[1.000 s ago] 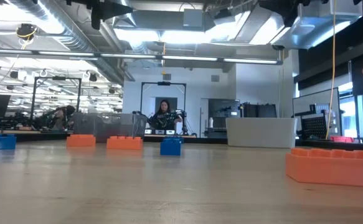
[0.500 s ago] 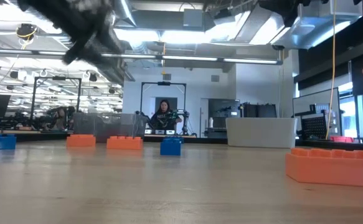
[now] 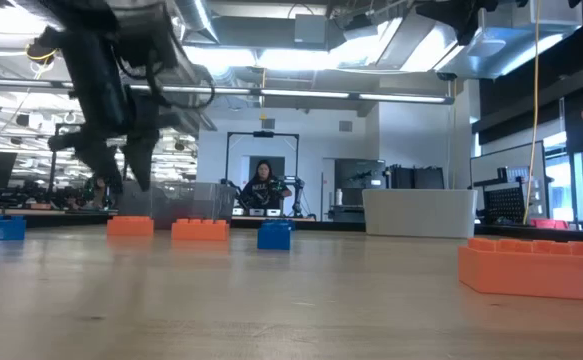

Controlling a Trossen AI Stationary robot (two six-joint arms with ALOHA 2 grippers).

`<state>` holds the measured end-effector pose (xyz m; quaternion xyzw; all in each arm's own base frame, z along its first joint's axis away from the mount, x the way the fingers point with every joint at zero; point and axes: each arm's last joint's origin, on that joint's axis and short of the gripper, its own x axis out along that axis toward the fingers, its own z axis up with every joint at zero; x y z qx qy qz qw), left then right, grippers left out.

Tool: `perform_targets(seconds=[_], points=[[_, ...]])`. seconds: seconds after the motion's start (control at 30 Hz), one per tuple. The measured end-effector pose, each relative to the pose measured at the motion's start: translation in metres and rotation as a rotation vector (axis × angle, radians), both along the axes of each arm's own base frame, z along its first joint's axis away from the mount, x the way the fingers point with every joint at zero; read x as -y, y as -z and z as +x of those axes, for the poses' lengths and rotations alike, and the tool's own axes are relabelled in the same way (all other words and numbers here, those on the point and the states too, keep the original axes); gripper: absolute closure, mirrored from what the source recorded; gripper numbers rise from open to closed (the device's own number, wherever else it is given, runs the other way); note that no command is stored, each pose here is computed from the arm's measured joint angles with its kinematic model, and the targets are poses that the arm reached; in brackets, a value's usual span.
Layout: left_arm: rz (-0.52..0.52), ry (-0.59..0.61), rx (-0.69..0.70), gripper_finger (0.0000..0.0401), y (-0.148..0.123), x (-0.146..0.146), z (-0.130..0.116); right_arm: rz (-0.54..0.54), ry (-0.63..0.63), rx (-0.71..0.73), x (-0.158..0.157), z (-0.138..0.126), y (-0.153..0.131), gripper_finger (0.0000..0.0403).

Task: Sort & place blocks by color
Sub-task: Put the top left orange game piece into the orange bin

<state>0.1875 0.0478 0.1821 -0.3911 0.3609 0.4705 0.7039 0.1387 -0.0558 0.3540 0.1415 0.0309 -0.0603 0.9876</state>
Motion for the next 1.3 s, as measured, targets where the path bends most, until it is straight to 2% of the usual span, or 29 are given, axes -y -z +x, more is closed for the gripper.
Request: perform_targets(seconds=[0.13, 0.3, 0.7, 0.9, 1.17, 1.3], points=[[-0.013, -0.04, -0.003, 0.0197, 0.016, 0.0, 0.001, 0.004, 0.0, -0.006, 0.0, 0.0, 0.001, 0.0148], [-0.007, -0.07, 0.086, 0.0197, 0.025, -0.001, 0.005, 0.003, 0.0, -0.006, 0.0, 0.0, 0.001, 0.0148], [-0.02, -0.102, 0.035, 0.0197, 0.039, -0.001, 0.001, 0.003, 0.002, -0.006, 0.0, 0.0, 0.001, 0.0148], [-0.018, -0.092, 0.063, 0.0197, 0.047, -0.002, 0.011, 0.004, 0.002, -0.006, 0.0, 0.0, 0.001, 0.0148], [-0.032, -0.069, 0.007, 0.0198, 0.056, -0.001, 0.013, 0.006, 0.002, -0.005, 0.0, 0.0, 0.001, 0.0148], [-0.024, -0.033, -0.012, 0.0227, 0.054, -0.001, 0.011, 0.006, 0.002, -0.005, 0.0, 0.0, 0.001, 0.0148]])
